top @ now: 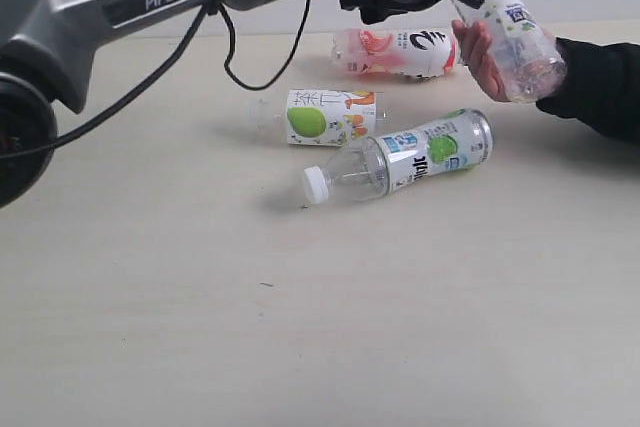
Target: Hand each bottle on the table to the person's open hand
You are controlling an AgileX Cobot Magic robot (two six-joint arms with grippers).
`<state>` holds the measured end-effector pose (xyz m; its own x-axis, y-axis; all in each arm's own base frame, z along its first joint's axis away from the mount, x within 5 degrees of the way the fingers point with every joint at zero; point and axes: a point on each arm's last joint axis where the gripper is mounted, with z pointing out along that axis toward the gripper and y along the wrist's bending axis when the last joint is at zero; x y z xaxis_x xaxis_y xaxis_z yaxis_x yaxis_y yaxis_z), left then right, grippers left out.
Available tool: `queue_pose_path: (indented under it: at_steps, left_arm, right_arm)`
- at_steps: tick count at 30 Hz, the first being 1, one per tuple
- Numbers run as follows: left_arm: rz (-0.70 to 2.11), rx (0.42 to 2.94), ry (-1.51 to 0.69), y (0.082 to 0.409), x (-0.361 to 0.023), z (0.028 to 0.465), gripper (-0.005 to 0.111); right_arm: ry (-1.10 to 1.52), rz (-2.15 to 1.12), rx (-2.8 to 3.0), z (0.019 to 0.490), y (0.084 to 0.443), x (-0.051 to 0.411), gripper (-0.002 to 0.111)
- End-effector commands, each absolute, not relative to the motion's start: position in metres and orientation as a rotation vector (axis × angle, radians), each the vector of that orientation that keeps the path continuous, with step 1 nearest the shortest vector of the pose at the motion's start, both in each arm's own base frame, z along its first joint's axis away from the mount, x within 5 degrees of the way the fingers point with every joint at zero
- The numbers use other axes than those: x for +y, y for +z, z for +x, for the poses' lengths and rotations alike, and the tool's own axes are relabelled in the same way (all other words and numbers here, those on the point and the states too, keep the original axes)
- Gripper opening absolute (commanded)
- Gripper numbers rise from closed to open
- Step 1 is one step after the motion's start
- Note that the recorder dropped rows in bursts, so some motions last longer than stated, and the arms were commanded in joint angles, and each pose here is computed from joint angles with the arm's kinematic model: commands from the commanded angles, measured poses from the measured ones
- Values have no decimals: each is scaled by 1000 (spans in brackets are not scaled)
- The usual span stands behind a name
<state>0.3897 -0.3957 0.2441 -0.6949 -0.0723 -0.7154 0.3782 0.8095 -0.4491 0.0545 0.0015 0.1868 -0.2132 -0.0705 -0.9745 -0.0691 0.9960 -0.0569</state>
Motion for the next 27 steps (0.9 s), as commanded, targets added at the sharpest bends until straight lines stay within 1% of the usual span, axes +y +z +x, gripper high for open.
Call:
queue_pose_path:
  at_steps: [1,3,5,7,8,9,10,14,19,23,24,25,26,27]
  left_arm:
    - [486,2235,-603,275,-393,366,87]
    - [542,2252,-568,286,-391,357,73]
    - [586,2287,-535,294,-387,348,55]
    - [653,2323,-476,302,-380,341,31]
    - [682,2337,-451,305,-377,338,22]
    - [721,2364,-415,307,-373,335,9]
    - [777,2389,-375,308,-369,331,1]
    - [902,2500,-277,309,-354,317,0]
    - [1006,2509,-319,300,-348,293,0]
    - [1028,2408,-388,286,-337,263,0]
    - [996,2298,-470,276,-331,247,0]
    - [984,2240,-507,269,-326,237,0]
    - [953,2138,-566,256,-313,220,0]
    - [927,2083,-595,250,-303,212,0]
  right_arm:
    - [-13,-103,1778,55,186,1,0]
    - [-13,-103,1778,55,186,1,0]
    - [-13,-103,1778,55,186,1,0]
    - [-13,-103,1778,55,186,1,0]
    - [-13,-103,1778,55,186,1,0]
    - [-13,-103,1778,55,186,1,0]
    - [-13,-103,1778,55,186,1,0]
    - [-13,-103,1778,55,186,1,0]
    - [-13,-103,1778,55,186,1,0]
    - [-13,-103,1778,55,186,1,0]
    - [-13,-103,1778,55,186,1,0]
    - [-13,-103,1778,55,186,1,0]
    - [-13,-103,1778,55,186,1,0]
    - [-13,-103,1778,55,186,1,0]
